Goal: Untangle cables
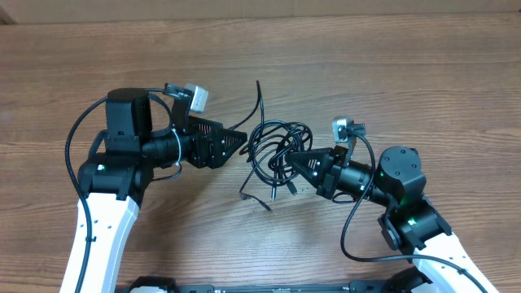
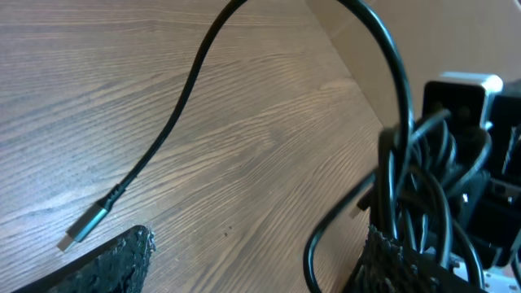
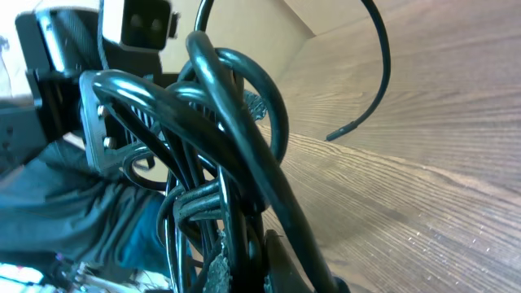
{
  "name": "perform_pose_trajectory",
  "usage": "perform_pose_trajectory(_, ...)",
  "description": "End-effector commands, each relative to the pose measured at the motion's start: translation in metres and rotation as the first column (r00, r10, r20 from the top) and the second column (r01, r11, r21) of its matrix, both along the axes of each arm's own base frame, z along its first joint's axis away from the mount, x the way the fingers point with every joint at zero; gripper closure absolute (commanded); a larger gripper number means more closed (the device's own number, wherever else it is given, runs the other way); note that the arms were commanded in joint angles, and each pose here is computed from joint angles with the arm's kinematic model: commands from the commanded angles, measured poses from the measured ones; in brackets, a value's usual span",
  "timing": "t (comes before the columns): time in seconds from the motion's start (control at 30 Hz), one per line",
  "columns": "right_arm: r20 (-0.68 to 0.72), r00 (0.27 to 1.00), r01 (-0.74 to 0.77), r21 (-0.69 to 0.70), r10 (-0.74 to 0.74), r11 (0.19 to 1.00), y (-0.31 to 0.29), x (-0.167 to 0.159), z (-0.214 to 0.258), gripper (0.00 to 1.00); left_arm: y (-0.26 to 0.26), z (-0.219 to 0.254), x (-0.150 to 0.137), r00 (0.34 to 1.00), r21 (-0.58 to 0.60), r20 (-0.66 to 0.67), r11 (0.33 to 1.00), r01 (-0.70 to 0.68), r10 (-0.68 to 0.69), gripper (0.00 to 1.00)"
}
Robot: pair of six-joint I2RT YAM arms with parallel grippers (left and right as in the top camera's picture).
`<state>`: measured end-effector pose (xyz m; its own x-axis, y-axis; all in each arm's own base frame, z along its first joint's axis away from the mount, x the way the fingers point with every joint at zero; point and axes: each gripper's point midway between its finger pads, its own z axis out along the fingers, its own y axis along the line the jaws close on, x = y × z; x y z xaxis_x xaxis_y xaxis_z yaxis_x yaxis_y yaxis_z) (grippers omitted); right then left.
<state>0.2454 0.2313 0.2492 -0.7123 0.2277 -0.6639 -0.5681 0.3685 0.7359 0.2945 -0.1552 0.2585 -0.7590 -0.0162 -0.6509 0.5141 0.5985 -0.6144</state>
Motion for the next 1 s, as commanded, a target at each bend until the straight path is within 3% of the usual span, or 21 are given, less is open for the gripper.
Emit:
perform_pose_trajectory(0.0,-0.161,0.986,0.051,0.086,-0.036,0.995,-0.008,0.005,0.005,0.96,-0.007,0.017,-0.008,0.991,-0.002,0.107,0.996,0.086,-0.085,0.25)
perform_pose_trajectory(0.23,-0.211,0.977,0.057,0.101,-0.035,0.993,-0.010,0.005,0.003,0.96,-0.025,0.042,-0.036,0.909,-0.069,0.288,0.940,0.333,-0.301,0.28)
perform_pose_trajectory(0.37,-0.216,0.976,0.058,0.099,-0.035,0.993,-0.010,0.005,0.001,0.96,-0.031,0.056,-0.052,0.826,-0.082,0.411,0.887,0.454,-0.385,0.33)
perform_pose_trajectory(0.53,-0.229,0.973,0.051,0.107,-0.026,0.993,-0.009,0.004,0.002,0.96,-0.031,0.056,-0.053,0.811,-0.066,0.435,0.884,0.462,-0.392,0.34)
perform_pose_trajectory(0.73,-0.351,0.936,0.058,0.185,0.011,0.981,-0.006,0.000,0.009,0.96,-0.031,0.056,-0.052,0.792,-0.046,0.463,0.881,0.470,-0.398,0.36)
perform_pose_trajectory(0.97,-0.461,0.887,0.092,0.227,0.024,0.969,-0.006,-0.001,0.009,0.96,-0.030,0.054,-0.050,0.787,-0.021,0.473,0.888,0.459,-0.396,0.49)
